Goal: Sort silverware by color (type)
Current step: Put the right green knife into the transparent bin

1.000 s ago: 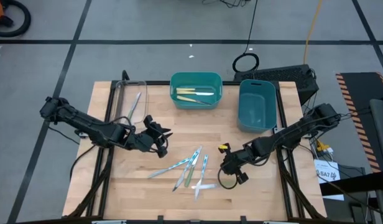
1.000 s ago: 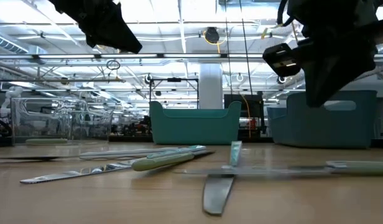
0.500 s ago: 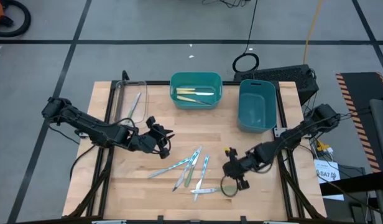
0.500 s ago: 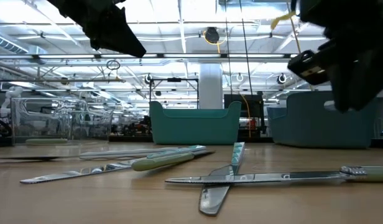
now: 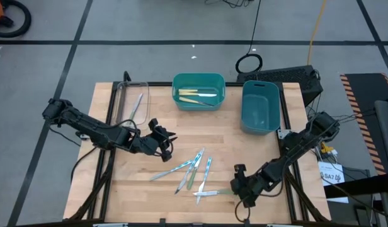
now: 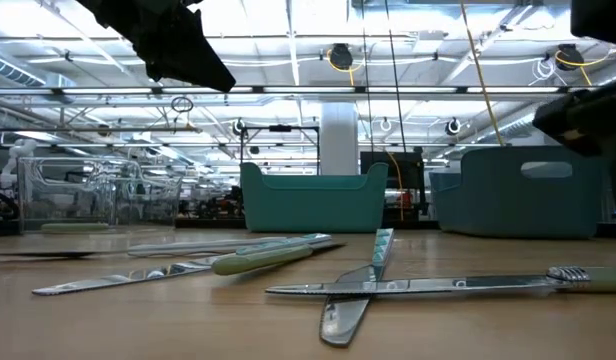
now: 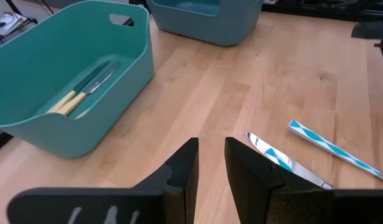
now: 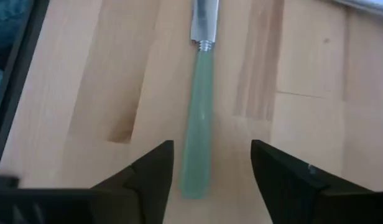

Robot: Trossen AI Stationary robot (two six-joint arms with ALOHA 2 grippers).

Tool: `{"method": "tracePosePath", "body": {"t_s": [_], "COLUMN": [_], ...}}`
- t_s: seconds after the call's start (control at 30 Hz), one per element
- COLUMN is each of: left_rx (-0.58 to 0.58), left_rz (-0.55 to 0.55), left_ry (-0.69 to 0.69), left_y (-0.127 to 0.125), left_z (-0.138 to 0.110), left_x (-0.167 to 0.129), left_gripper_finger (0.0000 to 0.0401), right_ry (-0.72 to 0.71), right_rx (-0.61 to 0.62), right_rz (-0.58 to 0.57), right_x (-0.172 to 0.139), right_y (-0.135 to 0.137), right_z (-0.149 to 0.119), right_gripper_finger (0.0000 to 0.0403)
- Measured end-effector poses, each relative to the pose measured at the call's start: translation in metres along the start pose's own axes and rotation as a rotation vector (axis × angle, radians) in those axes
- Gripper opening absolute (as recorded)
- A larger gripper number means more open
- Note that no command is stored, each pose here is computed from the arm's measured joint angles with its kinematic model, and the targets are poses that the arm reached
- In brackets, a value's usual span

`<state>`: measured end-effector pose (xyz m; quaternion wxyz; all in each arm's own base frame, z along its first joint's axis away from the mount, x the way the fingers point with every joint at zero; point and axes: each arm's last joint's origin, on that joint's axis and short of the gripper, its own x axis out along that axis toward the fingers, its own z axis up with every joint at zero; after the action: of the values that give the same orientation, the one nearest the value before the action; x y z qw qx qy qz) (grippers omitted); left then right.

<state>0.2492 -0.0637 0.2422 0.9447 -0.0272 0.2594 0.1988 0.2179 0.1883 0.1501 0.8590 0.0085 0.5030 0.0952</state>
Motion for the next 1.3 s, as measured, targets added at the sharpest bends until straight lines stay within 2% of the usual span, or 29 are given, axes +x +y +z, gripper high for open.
{"method": "tracePosePath", "body": {"t_s": [0.17,0.33,0.43,0.6,0.67,0.73,0.83,1.17,1.3], "left_rx": [-0.009,-0.02,-0.027,-0.015,0.005,0.026,0.063,0.177,0.185], "left_rz": [0.0,-0.007,-0.019,-0.045,-0.082,-0.131,-0.188,-0.235,-0.278], "left_ry": [0.0,-0.003,-0.018,-0.029,-0.019,-0.025,-0.035,-0.021,-0.032], "left_y": [0.0,-0.001,-0.005,-0.014,-0.021,-0.028,-0.041,-0.07,-0.079], "left_z": [0.0,0.0,0.001,-0.002,-0.005,-0.008,-0.015,-0.045,-0.051], "left_x": [0.0,-0.001,0.001,0.012,0.02,0.029,0.041,0.066,0.068], "left_gripper_finger": [0.0086,0.0086,0.0086,0.0086,0.0086,0.0086,0.0086,0.0086,0.0094], "right_ry": [0.052,0.072,0.073,0.068,0.066,0.045,0.02,0.002,-0.013], "right_rx": [-0.003,0.003,0.016,0.04,0.048,0.046,0.036,0.004,0.0], "right_rz": [-0.053,-0.117,-0.163,-0.187,-0.197,-0.23,-0.29,-0.298,-0.294], "right_x": [0.02,0.035,0.039,0.042,0.043,0.044,0.045,0.048,0.048], "right_y": [0.003,0.002,-0.003,-0.011,-0.015,-0.019,-0.026,-0.04,-0.04], "right_z": [-0.011,-0.016,-0.017,-0.013,-0.011,-0.008,-0.006,0.005,0.007], "right_gripper_finger": [0.0215,0.0196,0.0166,0.008,0.0051,0.005,0.0007,0.0002,0.0002]}}
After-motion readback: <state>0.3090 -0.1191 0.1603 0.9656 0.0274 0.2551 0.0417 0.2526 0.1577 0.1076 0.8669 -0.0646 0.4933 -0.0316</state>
